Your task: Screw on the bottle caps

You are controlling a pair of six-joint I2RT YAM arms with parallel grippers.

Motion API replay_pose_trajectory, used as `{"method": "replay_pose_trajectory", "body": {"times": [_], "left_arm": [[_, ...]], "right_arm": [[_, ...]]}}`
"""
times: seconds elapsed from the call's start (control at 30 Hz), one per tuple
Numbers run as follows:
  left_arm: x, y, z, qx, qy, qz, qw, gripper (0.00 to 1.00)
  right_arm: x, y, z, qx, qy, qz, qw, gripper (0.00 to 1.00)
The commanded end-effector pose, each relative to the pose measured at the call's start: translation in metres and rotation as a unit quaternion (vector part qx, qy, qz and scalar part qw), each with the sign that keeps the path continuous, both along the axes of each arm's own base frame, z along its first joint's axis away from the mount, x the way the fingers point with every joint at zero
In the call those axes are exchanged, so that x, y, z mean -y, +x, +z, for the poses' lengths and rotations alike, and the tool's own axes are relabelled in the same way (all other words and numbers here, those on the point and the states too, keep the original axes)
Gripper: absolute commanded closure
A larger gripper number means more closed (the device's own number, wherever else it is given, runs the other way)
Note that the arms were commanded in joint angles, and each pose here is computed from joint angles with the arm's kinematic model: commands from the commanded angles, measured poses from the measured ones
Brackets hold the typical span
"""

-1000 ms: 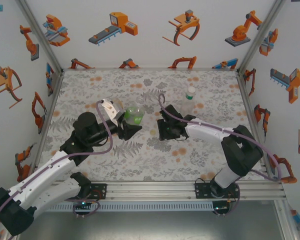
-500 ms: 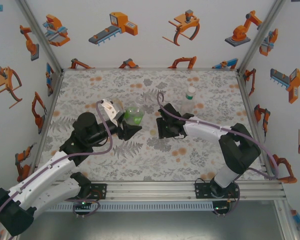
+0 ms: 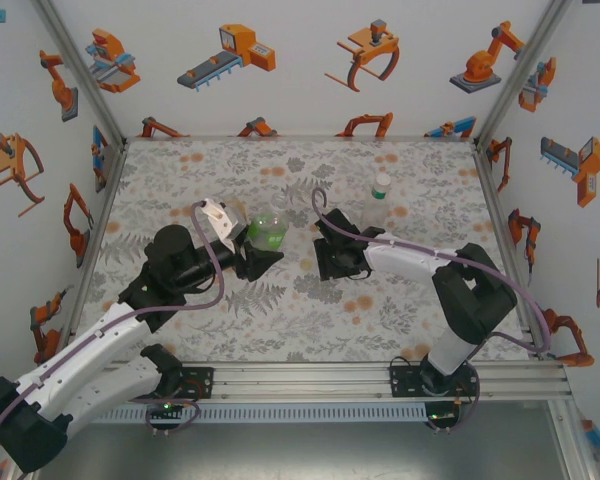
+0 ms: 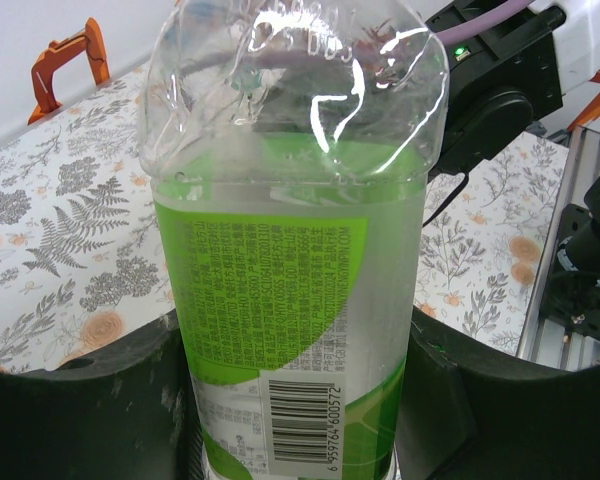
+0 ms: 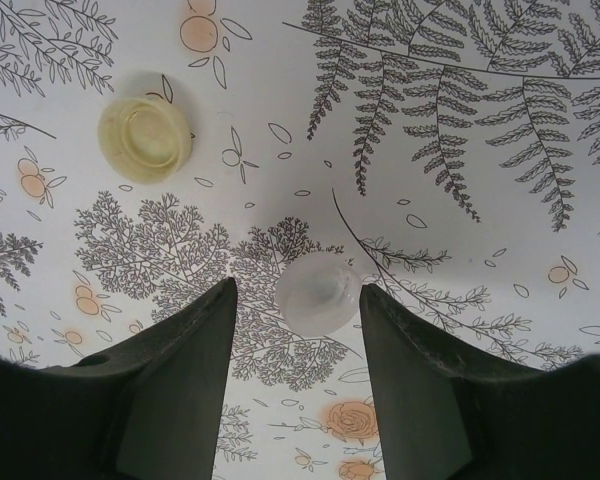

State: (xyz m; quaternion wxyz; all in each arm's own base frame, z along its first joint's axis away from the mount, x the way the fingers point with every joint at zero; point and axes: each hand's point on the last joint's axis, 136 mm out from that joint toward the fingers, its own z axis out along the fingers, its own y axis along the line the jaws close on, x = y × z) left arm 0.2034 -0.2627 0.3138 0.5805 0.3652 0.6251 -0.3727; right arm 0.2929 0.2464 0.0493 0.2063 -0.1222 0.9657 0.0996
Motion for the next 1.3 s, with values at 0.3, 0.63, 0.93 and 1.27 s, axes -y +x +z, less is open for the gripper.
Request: {"method": "replay_pose_trajectory", "body": {"times": [0.3,0.63,0.93,1.27], "left_arm": [[-0.004,-0.001,0.005,0.002,-0.008,0.005,1.000,1.00],[-0.003,0.000,0.005,0.001,-0.008,0.004,1.000,1.00],[0.006,0.004,0.005,-0.005,-0.007,-0.010,1.000,1.00],[0.012,0.006,0.005,-0.013,-0.007,-0.020,1.000,1.00]], "right_arm": [[0.001,-0.006,-0.017,-0.016,-0.010,0.002,1.000,0.58],[-0.006,-0.004,-0.006,-0.015,0.051,-0.015,0.998,0.81],[0.012,-0.003,-0.011,-0.058,0.229,-0.100,0.967,0.81],[0.051,-0.015,-0.026,-0.055,0.137,-0.118,0.982,0.50]]}}
